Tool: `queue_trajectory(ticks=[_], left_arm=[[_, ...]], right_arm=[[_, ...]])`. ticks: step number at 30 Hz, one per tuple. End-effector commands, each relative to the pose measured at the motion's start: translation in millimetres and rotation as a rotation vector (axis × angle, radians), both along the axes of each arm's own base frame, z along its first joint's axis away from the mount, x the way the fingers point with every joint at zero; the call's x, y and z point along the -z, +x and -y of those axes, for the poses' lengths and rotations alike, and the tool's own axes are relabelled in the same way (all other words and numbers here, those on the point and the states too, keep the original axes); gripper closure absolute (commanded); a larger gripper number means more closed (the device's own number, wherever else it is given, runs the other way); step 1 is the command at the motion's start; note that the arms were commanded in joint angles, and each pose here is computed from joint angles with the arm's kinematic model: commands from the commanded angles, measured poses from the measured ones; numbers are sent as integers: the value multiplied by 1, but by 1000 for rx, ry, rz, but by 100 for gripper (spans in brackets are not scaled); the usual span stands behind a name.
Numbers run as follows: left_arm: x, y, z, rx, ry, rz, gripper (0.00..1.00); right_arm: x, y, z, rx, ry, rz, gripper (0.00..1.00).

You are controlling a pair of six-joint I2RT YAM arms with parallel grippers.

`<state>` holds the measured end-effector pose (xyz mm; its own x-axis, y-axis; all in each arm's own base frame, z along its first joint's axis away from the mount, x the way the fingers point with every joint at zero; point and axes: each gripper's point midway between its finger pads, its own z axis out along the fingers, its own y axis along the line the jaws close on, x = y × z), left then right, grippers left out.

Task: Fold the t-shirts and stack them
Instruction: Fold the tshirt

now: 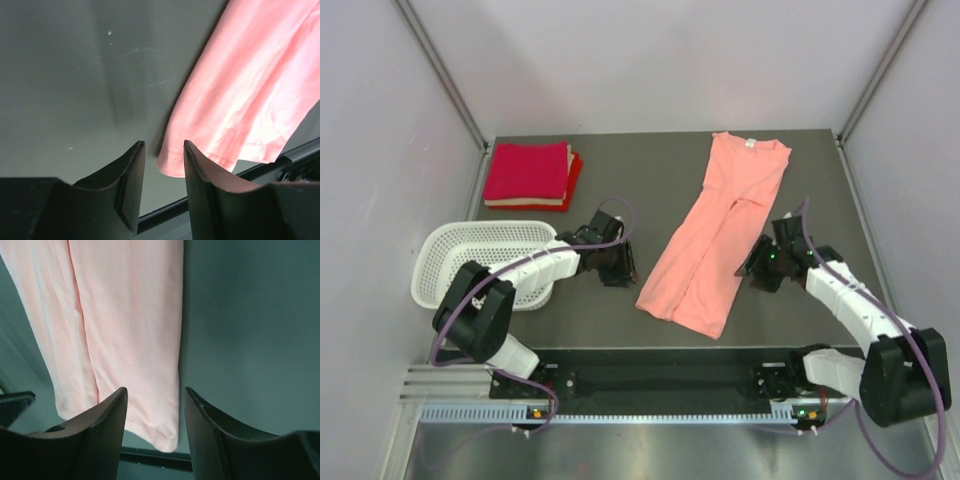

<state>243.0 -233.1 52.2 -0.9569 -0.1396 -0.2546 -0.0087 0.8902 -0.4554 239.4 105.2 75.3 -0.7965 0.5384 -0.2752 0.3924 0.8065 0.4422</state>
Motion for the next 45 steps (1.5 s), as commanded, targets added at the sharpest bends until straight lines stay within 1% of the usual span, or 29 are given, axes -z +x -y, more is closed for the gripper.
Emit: queue_trajectory(ticks=[1, 3, 4, 5, 6, 9, 10, 12, 13, 17, 22, 28, 31, 34, 35, 36, 37, 39, 40, 42, 45], left_arm=[[-7, -2, 6, 51, -49, 18, 58], [-7, -3, 10, 66, -73, 18, 58], [-5, -3, 11, 72, -74, 13, 58], [-4, -3, 11, 75, -76, 11, 58], [-4, -3, 11, 78, -74, 11, 58], [-2, -5, 11, 79, -76, 6, 59], [-1, -7, 9, 78, -76, 8, 59], [-1, -9, 8, 77, -79, 11, 59], [0, -11, 6, 77, -75, 11, 59], [2, -12, 3, 78, -58, 13, 58], [-1, -12, 5, 86, -69, 20, 58], [-1, -11, 6, 87, -73, 19, 58], [0, -13, 5, 91, -69, 19, 58], [2, -13, 2, 87, -51, 20, 58], [1, -13, 1, 93, -49, 26, 58], [0, -13, 1, 100, -48, 30, 58], [-2, -14, 0, 106, -44, 36, 58], [-8, -15, 0, 121, -38, 59, 57], [-9, -17, 0, 130, -40, 61, 57], [-11, -22, 2, 151, -48, 57, 56], [-14, -34, 9, 207, -95, 47, 55]], right_arm=[[-4, -23, -27, 13, 25, -1, 52], [5, -33, -31, 35, -8, -25, 52], [9, -44, -44, -5, -6, -39, 52], [12, -48, -49, 23, -2, -51, 52], [19, -60, -61, -16, 3, -64, 53], [27, -73, -69, 3, -27, -90, 53], [31, -82, -70, -12, -67, -92, 54], [32, -91, -73, -13, -76, -93, 53], [33, -96, -68, -4, -99, -100, 54], [32, -99, -63, 26, -121, -70, 54], [42, -104, -58, 25, -151, -89, 54], [56, -109, -63, 23, -126, -87, 56], [63, -112, -66, 18, -116, -90, 60], [68, -118, -62, 12, -139, -103, 70], [70, -121, -58, 10, -152, -114, 81], [72, -124, -53, 13, -169, -124, 88], [72, -128, -46, 12, -192, -135, 100], [72, -133, -37, 10, -216, -143, 100], [68, -134, -35, 7, -208, -132, 100], [67, -142, -22, 7, -243, -147, 100], [60, -146, -14, -12, -243, -131, 100]])
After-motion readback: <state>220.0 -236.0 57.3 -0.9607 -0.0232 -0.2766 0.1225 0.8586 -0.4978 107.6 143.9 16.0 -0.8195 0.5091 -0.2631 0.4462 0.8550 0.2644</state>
